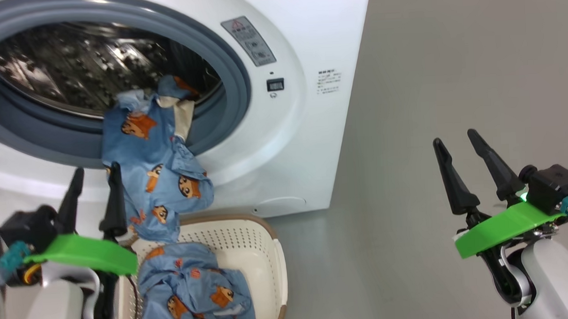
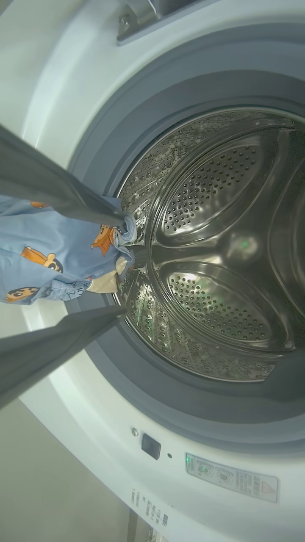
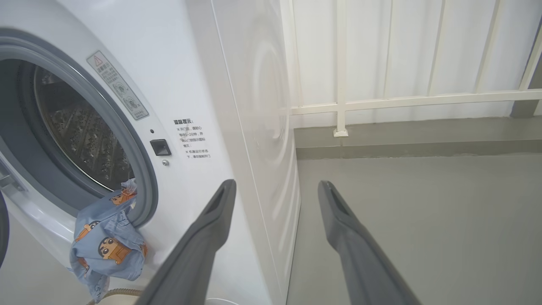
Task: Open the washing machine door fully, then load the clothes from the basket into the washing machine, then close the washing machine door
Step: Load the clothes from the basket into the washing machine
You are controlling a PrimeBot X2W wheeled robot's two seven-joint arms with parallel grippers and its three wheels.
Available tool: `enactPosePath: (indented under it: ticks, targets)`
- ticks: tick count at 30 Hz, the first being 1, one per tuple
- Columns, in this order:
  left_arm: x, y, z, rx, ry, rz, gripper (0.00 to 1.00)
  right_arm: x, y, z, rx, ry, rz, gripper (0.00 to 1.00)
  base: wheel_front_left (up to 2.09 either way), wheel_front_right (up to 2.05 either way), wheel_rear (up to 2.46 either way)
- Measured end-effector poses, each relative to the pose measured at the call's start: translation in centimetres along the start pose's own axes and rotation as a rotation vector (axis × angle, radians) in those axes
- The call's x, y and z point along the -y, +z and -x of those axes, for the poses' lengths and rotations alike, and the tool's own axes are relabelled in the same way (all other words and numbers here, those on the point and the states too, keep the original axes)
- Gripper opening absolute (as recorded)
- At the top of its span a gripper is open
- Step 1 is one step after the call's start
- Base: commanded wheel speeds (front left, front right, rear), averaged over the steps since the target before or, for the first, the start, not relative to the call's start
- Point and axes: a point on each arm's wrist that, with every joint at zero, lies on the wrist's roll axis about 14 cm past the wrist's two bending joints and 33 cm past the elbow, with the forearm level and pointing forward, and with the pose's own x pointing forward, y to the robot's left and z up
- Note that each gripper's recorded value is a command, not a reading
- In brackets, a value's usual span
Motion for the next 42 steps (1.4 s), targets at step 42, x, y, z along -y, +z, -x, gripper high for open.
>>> enactPosePath:
  ticks: [42]
  targets:
    - [1.2,0.9,7.1,0.074,0.023,-0.014,1.0,-0.8,1.9,2.6,0.035,0.015,-0.003,1.0,0.0,0.0,0.0]
